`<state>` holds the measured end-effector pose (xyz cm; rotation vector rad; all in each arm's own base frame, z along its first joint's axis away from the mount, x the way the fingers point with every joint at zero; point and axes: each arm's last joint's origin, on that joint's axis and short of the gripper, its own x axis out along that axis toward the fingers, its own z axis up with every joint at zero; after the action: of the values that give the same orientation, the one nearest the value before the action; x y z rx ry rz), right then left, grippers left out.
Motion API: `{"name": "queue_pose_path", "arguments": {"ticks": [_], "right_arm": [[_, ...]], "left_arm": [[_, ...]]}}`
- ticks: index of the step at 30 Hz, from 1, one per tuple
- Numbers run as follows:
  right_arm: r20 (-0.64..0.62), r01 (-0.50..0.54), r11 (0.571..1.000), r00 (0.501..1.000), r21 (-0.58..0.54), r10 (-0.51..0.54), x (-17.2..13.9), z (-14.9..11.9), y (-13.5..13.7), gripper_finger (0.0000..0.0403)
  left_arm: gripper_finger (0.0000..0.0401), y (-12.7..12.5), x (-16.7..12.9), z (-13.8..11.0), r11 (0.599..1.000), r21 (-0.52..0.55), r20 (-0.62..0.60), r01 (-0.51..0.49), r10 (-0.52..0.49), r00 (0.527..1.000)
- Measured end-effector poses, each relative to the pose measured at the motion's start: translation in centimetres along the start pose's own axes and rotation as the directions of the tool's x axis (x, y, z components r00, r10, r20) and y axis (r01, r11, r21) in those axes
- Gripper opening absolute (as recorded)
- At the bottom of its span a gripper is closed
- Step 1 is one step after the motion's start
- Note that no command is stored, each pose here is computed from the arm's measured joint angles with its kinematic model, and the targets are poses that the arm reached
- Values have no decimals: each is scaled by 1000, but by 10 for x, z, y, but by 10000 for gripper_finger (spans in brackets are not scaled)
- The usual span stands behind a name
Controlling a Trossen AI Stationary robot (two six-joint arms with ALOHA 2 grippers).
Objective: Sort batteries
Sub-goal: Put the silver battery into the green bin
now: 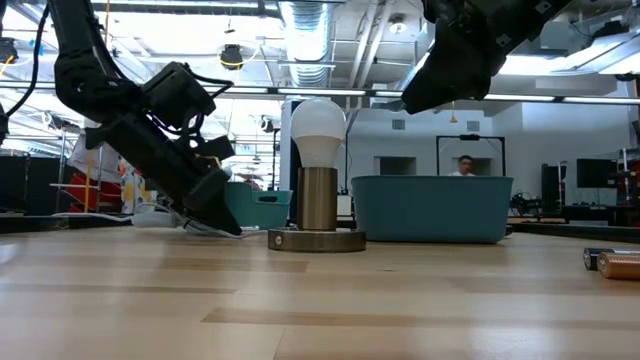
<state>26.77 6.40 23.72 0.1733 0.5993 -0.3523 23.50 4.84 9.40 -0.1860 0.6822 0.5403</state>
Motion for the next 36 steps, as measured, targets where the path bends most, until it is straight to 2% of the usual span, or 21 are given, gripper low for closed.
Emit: {"name": "queue_pose_path", "arguments": {"ticks": [10,21,25,29,36], "right_arm": [[0,0,1000,1000,0,0,0,0,0,161],[0,0,1000,1000,-4,0,0,0,0,161],[0,0,1000,1000,-4,0,0,0,0,161],[0,0,1000,1000,-5,0,0,0,0,161],[0,0,1000,1000,-4,0,0,0,0,161]], "left_arm": [[47,-2,-11,8,998,15,33,53,-53,998],[47,-6,-40,34,994,77,205,79,-93,974],[47,0,-54,47,997,75,294,25,-46,955],[47,12,-63,57,999,29,355,-26,14,935],[47,32,-63,61,995,-32,351,-90,96,932]]}}
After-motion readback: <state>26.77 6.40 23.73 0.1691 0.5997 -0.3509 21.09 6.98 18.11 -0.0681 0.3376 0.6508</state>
